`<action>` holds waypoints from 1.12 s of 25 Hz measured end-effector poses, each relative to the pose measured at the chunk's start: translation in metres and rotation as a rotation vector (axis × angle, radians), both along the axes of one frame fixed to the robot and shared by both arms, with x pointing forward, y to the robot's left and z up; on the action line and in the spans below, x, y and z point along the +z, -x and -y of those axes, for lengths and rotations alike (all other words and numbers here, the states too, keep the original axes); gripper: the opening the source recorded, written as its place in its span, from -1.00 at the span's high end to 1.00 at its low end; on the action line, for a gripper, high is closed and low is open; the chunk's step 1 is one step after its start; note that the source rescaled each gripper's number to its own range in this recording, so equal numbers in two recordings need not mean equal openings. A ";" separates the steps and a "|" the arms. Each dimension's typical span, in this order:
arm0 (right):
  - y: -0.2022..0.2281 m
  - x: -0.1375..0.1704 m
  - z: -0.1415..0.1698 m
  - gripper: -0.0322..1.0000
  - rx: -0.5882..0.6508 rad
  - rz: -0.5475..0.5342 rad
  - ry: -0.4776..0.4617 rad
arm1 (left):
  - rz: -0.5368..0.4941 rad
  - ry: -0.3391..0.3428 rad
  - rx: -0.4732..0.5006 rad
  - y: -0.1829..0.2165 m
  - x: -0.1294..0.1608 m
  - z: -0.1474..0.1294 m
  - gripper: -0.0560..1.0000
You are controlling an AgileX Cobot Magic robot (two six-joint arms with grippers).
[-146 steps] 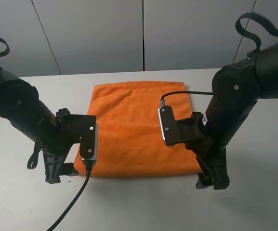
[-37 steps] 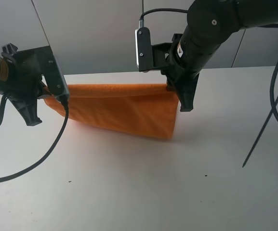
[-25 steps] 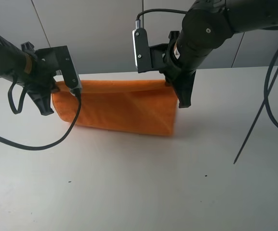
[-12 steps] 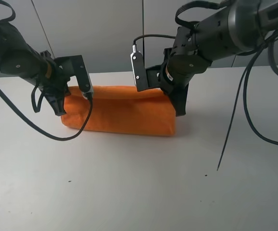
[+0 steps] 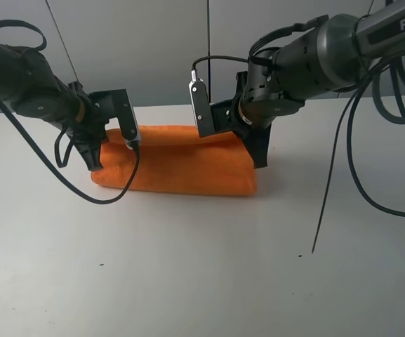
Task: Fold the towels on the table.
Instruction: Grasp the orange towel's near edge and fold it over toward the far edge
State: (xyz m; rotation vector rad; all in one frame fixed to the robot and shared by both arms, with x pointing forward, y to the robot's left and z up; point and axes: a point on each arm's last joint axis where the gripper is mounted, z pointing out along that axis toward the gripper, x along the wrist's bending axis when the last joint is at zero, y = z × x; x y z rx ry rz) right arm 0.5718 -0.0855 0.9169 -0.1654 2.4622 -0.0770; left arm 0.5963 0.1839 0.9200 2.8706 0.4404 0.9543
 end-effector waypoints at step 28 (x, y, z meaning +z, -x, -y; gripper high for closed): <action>-0.005 -0.026 -0.002 0.94 -0.068 0.008 -0.030 | 0.059 -0.013 -0.088 -0.016 -0.018 0.009 0.89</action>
